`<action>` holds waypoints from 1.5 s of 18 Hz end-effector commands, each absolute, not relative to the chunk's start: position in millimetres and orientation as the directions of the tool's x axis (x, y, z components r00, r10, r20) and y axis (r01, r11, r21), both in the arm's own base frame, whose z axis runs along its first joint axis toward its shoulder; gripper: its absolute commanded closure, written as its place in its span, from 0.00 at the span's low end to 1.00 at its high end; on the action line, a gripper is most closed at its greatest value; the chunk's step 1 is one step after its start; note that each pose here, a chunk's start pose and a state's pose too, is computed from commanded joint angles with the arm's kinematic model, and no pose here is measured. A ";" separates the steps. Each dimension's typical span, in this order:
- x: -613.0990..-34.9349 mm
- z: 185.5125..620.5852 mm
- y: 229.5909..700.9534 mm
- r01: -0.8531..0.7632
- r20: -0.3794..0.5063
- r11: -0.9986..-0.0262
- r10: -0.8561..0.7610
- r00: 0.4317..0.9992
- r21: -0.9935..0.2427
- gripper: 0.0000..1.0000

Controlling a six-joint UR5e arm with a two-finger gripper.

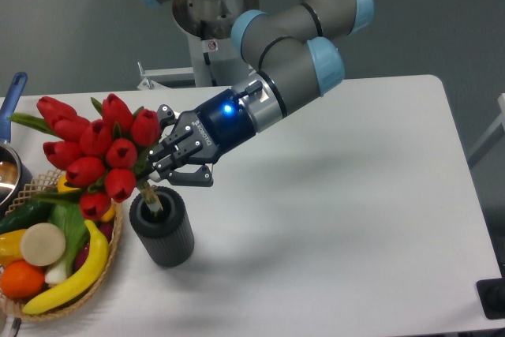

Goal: Insert the flowers into the vase
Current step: 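Lower the tulip stems into the black vase opening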

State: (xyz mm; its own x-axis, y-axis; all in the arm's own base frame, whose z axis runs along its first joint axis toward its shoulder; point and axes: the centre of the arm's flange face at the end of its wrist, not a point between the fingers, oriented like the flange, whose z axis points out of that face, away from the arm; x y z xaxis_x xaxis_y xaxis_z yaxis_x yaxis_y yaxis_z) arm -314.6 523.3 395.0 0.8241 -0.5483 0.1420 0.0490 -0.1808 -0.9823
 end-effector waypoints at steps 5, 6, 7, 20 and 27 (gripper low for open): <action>-311.6 374.9 524.3 0.078 0.180 -0.204 -0.549 0.817 -0.976 0.81; -310.4 370.0 523.5 0.086 0.190 -0.210 -0.547 0.815 -0.974 0.81; -311.1 365.9 524.0 0.092 0.198 -0.214 -0.547 0.814 -0.972 0.81; -301.6 310.9 521.9 0.079 0.229 -0.288 -0.538 0.811 -0.954 0.81; -298.8 291.3 518.5 0.061 0.237 -0.329 -0.527 0.816 -0.943 0.80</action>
